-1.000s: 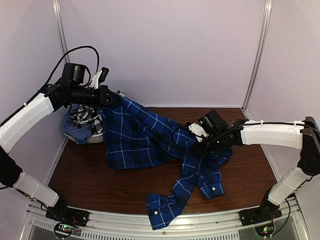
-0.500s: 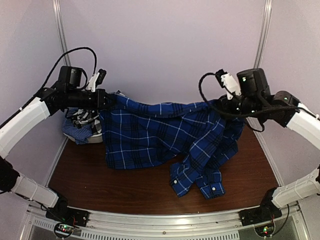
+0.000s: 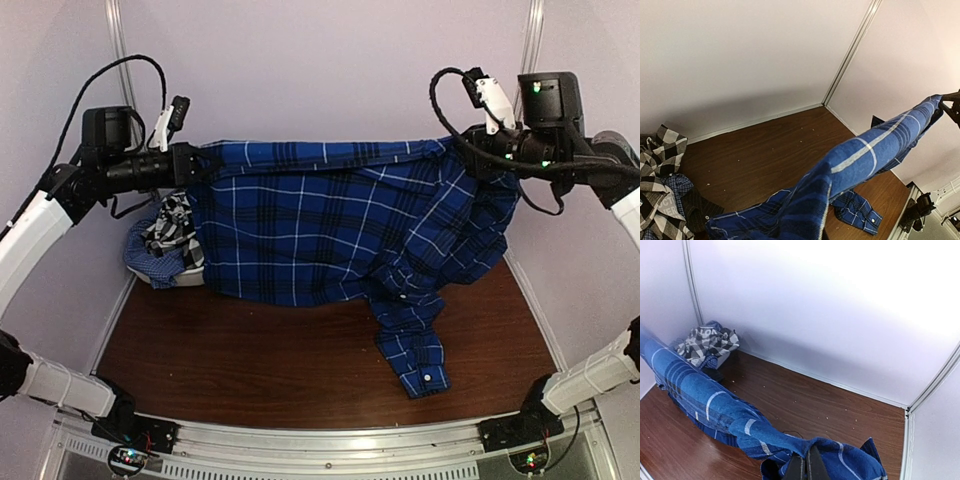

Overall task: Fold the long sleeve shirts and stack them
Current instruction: Pick up the crumpled shirt from the center of the board, then flatten out the crumpled shirt at the center of the board.

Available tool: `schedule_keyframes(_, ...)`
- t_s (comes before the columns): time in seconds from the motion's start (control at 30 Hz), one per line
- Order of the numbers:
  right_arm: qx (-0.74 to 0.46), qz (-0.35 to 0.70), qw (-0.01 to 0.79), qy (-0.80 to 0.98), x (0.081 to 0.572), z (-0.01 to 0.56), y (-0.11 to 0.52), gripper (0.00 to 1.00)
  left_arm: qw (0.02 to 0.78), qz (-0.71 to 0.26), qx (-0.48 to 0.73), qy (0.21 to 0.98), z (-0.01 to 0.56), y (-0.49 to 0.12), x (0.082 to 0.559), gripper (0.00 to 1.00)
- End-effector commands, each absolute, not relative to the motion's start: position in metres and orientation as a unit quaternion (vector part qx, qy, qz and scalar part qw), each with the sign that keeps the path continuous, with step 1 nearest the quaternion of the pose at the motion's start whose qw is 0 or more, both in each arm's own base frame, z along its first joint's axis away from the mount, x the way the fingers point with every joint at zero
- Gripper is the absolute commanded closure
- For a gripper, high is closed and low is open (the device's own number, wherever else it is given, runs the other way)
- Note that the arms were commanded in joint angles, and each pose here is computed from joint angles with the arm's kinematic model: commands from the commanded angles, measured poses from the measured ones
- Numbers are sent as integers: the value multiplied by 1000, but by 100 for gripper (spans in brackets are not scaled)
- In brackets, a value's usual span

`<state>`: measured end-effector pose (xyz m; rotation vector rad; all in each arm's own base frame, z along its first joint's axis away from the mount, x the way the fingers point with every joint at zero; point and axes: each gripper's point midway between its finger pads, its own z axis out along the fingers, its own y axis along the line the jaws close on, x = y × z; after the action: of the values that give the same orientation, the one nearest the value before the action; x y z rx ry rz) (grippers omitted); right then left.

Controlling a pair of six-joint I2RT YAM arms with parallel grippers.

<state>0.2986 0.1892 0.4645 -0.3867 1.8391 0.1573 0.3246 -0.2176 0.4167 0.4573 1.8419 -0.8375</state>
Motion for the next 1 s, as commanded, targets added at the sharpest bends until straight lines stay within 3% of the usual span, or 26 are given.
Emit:
schedule_keyframes(0.0,-175,135,607,763,274,512,189,100,553,-377,214,712,468,-217,304,100)
schedule_keyframes(0.23,-165,156,618,752,267,553,186,100,567,-417,215,677,526,-220,290,100)
schedule_keyframes(0.5,-174,236,630,719,231,575,181,100,597,-410,221,653,545,-205,258,100)
schedule_keyframes(0.77,-160,252,579,759,237,516,192,100,535,-411,217,705,497,-232,251,100)
schedule_keyframes(0.97,-108,169,579,791,270,489,179,100,499,-375,185,759,441,-249,298,100)
